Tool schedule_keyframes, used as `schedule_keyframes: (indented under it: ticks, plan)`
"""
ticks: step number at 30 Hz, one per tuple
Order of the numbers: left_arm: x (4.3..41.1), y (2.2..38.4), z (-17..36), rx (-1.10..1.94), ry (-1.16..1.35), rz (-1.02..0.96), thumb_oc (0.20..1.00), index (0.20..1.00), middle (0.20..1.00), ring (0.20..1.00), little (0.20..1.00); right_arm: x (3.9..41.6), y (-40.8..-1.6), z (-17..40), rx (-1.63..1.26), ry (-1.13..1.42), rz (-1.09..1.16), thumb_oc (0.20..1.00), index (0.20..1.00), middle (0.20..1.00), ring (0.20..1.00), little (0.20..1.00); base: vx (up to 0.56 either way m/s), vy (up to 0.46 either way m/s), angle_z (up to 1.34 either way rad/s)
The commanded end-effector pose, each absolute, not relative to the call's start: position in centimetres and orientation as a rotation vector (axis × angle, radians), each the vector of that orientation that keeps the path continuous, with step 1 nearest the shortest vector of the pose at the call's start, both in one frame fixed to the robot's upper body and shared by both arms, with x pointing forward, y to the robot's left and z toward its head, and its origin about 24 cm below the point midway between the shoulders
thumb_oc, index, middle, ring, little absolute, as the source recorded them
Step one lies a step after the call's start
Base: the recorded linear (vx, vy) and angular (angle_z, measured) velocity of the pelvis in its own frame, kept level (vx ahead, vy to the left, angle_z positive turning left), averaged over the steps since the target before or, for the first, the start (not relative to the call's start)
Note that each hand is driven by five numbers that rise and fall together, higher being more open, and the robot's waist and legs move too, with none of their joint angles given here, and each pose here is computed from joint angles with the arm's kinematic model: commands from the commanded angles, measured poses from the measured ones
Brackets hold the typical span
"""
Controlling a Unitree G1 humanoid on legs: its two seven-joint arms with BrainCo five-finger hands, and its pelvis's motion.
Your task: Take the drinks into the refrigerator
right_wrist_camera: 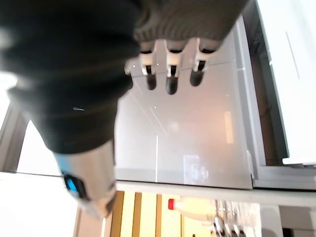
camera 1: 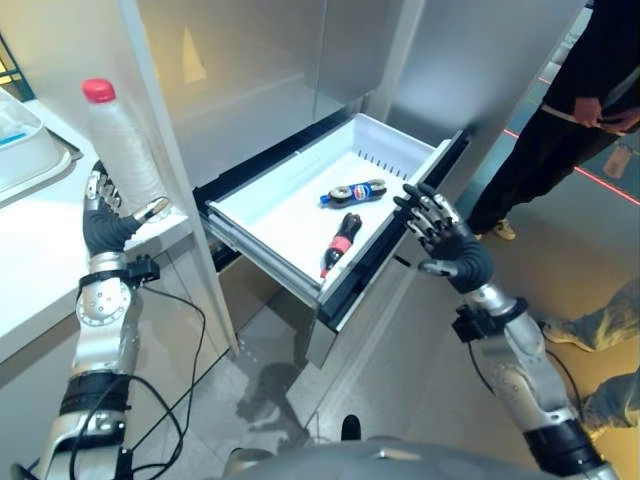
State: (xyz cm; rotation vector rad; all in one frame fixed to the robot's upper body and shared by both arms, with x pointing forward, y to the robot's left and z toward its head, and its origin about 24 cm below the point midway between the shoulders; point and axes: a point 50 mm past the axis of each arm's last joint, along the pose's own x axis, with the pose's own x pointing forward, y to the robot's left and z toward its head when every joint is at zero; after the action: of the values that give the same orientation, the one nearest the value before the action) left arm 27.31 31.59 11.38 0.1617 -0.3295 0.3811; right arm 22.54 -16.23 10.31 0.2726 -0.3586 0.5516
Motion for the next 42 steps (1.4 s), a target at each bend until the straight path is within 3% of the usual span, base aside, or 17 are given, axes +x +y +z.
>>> schedule_keyframes:
  ticks: [1,20,21,22,42]
  plan:
    - [30.2,29.3,14.5,0.215,-0.436,0.278,1.000,1.000,1.000,1.000,1.000,22.3,-16.1,14.4,0.293,-0.548,0.611,1.000,1.000,1.000,1.000,1.000,0.00,0.000,0.00]
    - [30.9,27.9,12.2,0.286,-0.332,0.213,1.000,1.000,1.000,1.000,1.000,22.0,-15.9,14.7,0.302,-0.563,0.628,1.000,1.000,1.000,1.000,1.000,0.00,0.000,0.00]
    - [30.8,28.0,11.9,0.283,-0.320,0.209,0.507,0.507,0.507,0.507,0.507,22.0,-15.9,14.7,0.300,-0.562,0.629,1.000,1.000,1.000,1.000,1.000,0.00,0.000,0.00]
    - [30.6,27.9,11.4,0.281,-0.304,0.203,0.200,0.200,0.200,0.200,0.200,22.0,-15.8,14.7,0.301,-0.561,0.630,1.000,1.000,1.000,1.000,1.000,0.02,0.002,-0.06]
    - [28.4,28.4,10.8,0.214,-0.332,0.216,0.200,0.200,0.200,0.200,0.200,22.4,-16.3,14.4,0.290,-0.560,0.596,1.000,1.000,1.000,1.000,1.000,0.00,0.000,-0.03]
